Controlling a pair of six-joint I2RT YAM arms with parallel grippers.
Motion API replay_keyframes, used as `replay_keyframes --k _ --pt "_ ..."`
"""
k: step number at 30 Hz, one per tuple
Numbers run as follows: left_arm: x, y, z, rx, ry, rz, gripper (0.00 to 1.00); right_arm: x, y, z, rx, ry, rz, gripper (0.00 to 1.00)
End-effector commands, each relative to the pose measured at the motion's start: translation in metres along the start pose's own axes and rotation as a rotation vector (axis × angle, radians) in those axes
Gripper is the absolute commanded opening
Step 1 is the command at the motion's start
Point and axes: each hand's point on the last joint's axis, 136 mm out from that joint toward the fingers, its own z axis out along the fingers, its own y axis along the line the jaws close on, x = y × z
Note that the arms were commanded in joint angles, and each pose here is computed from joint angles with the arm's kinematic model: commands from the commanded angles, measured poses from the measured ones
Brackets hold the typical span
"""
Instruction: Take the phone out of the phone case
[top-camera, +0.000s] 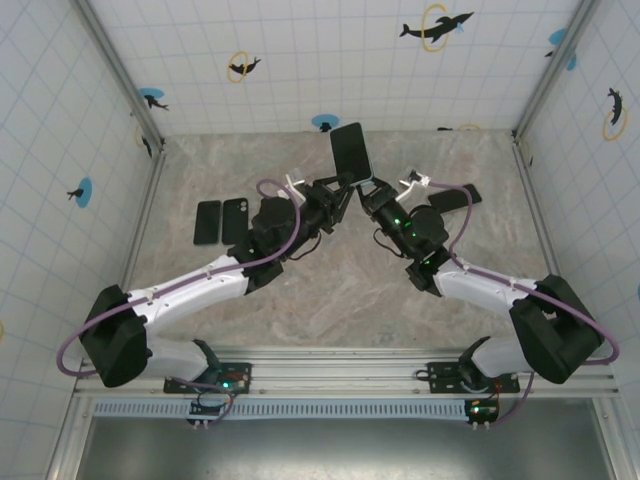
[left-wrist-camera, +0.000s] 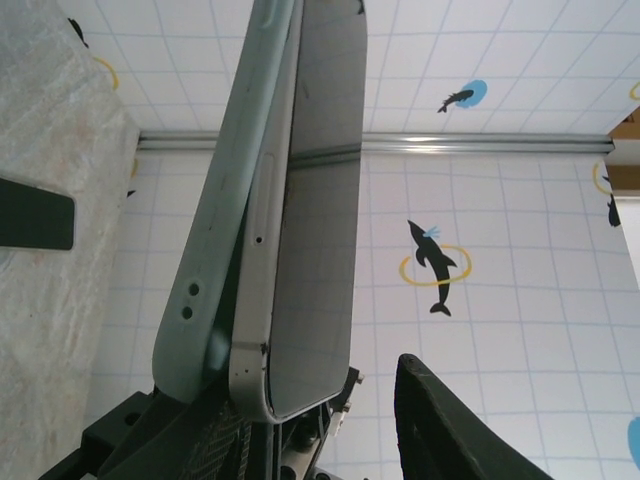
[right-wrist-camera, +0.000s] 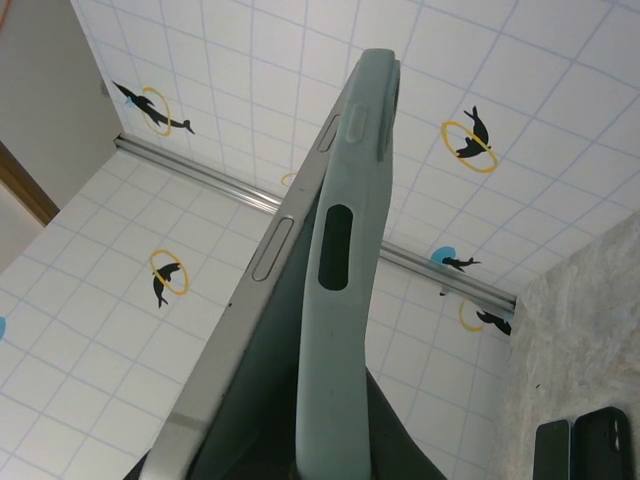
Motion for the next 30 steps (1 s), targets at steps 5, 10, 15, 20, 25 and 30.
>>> replay_keyframes --k 5,10,15,20,25,30 --pt "-0.016 -0.011 0.006 0.059 -0.071 -0.055 0.37 -0.001 0.041 -0.016 -0.139 -0.059 0.011 0.05" --pt "-0.016 -0.017 0.017 0.077 -0.081 -0.078 0.29 0.006 0.033 -0.022 -0.084 -0.098 0.008 0.05" --pt "-0.012 -0.030 0.022 0.107 -0.068 -0.093 0.15 0.009 0.019 -0.026 -0.022 -0.112 0.001 0.04" --pt "-0.008 -0.041 0.019 0.118 -0.058 -0.084 0.03 0.000 -0.012 -0.033 0.112 -0.158 -0.045 0.04" --pt "0.002 -0.057 0.020 0.139 -0.027 -0.072 0.00 -0.008 -0.049 -0.035 0.242 -0.180 -0.115 0.03" --pt "0.014 -0.068 0.020 0.146 0.004 -0.067 0.00 -0.011 -0.076 -0.037 0.303 -0.175 -0.188 0.03"
